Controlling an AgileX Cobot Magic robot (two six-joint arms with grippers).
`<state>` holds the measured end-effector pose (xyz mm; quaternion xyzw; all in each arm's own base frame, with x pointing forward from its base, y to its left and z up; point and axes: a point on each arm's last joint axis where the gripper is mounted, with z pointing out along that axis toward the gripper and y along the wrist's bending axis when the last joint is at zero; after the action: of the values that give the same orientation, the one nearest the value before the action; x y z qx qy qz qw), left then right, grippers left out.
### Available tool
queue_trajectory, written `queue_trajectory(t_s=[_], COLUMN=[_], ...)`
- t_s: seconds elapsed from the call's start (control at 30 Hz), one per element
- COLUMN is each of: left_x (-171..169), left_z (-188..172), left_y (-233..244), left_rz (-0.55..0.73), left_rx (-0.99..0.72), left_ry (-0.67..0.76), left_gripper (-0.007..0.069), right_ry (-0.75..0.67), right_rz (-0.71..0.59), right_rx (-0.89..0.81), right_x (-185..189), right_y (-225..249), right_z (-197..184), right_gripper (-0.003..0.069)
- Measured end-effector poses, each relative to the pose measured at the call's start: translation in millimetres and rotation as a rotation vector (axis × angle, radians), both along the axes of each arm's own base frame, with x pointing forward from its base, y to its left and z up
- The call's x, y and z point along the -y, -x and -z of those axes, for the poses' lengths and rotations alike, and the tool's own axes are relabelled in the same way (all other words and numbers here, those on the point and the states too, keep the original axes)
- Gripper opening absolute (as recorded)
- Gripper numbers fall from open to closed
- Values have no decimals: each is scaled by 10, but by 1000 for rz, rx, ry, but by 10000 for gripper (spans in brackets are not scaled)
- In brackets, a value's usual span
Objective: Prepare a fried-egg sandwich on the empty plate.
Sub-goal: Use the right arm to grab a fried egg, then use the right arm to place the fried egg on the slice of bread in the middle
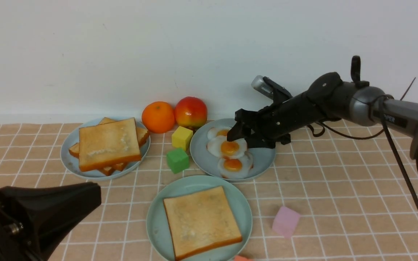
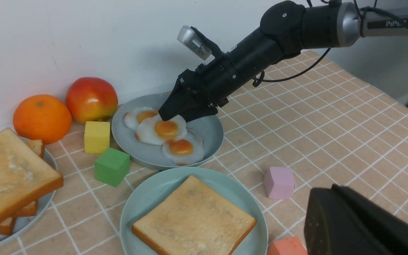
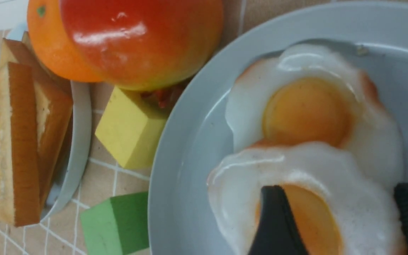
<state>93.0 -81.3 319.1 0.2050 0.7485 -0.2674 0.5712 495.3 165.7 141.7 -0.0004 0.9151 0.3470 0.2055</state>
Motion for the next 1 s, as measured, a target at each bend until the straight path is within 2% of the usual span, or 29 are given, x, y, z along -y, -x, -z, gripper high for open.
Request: queue_trajectory(t_s=[0.1,0.23,0.27,0.3,0.37,0.47,0.67,0.8,0.9,1.0], left_x=[0,0,0,0,0,-1,-15,-38,-79,-103], left_z=[0,0,0,0,0,0,-3,32,93,134], left_y=[0,0,0,0,0,-1,-13,-22,-30,-29], left_rz=[0,0,0,0,0,1,1,-11,-35,-50], left_rx=[0,0,0,0,0,9,73,76,46,11], left_ry=[0,0,0,0,0,-10,-84,-151,-232,-268], left_gripper=[-13,-13,-13,-13,-13,-13,-13,-13,-11,-10], right_ry=[4,7,7,6,-3,-5,14,1,-6,-13], right_rz=[-5,-12,-12,-9,-9,-14,-126,-188,-249,-290], right_rx=[0,-4,-5,-5,-10,-2,45,97,98,42], right_x=[0,0,0,8,8,8,-2,27,57,-17], right_y=[2,8,9,5,9,16,147,322,659,988], right_z=[-2,1,1,1,-12,-70,-449,-928,-1275,-1268], right_gripper=[396,250,241,160,106,108,74,74,74,74])
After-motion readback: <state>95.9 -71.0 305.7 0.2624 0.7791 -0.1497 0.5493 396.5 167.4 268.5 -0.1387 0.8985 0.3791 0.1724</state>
